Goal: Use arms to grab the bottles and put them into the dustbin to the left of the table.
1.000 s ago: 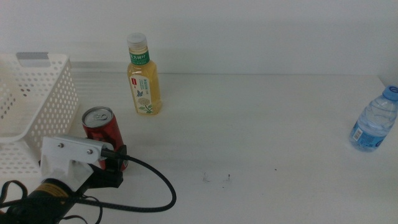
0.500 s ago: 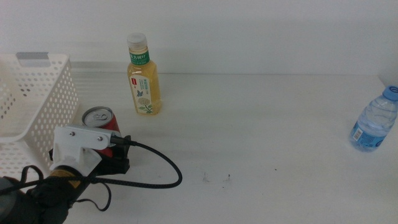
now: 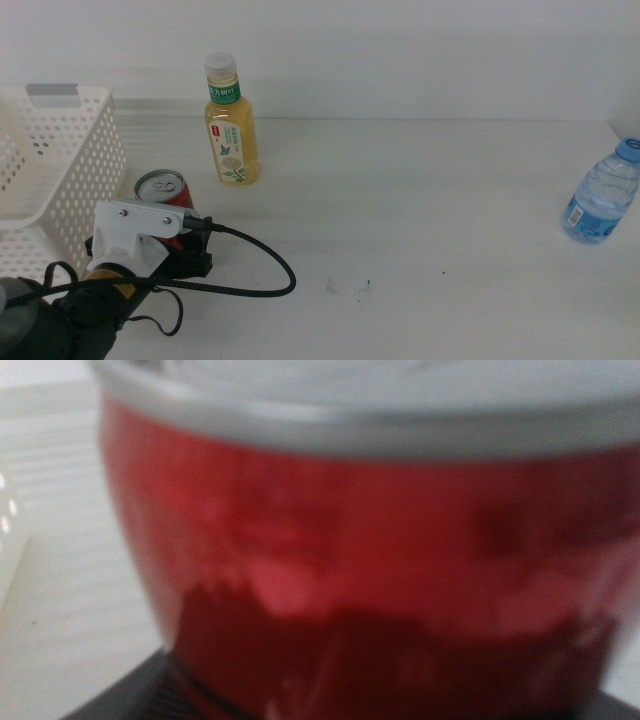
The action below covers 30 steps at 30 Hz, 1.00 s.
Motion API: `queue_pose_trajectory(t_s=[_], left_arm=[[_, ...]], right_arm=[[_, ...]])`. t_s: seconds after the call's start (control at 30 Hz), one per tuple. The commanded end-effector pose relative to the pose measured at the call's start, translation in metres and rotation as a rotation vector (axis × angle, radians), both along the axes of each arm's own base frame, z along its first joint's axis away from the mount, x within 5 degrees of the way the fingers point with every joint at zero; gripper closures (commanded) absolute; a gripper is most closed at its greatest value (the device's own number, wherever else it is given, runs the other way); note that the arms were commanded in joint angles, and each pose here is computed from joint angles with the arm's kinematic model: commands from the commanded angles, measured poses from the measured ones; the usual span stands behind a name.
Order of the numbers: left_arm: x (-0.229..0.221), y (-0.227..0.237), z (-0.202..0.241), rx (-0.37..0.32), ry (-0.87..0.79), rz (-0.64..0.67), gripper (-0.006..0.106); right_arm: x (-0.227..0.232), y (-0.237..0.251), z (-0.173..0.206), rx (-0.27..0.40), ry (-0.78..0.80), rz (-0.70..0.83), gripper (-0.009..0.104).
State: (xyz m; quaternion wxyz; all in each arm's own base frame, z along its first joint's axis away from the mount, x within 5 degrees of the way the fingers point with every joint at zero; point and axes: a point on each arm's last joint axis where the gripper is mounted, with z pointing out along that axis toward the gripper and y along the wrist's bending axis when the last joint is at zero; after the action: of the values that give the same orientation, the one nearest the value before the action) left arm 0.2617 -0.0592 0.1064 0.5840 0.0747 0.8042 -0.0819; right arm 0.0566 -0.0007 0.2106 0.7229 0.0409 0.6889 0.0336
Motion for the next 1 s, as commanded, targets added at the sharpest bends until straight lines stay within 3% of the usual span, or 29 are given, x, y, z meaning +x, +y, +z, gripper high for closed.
queue_pose_trajectory(t_s=[0.0, 0.27, 0.5, 0.73, 0.97], left_arm=[[0.001, -0.002, 0.001, -0.002, -0.014, -0.017, 0.024], [0.000, -0.004, 0.005, -0.004, -0.004, -0.042, 0.063], [-0.005, -0.004, 0.035, 0.007, 0.001, -0.058, 0.063], [0.005, -0.007, 0.076, 0.103, 0.141, -0.089, 0.063], [0.014, -0.005, 0.116, 0.094, 0.173, -0.045, 0.063]], right_arm=[[0.000, 0.000, 0.000, -0.006, -0.013, -0.008, 0.014], [0.000, 0.000, 0.000, -0.006, -0.013, -0.008, 0.014], [0.000, 0.000, 0.000, -0.006, -0.013, -0.008, 0.014], [0.000, 0.000, 0.000, -0.006, -0.013, -0.008, 0.014], [0.000, 0.000, 0.000, -0.006, -0.013, -0.008, 0.014]])
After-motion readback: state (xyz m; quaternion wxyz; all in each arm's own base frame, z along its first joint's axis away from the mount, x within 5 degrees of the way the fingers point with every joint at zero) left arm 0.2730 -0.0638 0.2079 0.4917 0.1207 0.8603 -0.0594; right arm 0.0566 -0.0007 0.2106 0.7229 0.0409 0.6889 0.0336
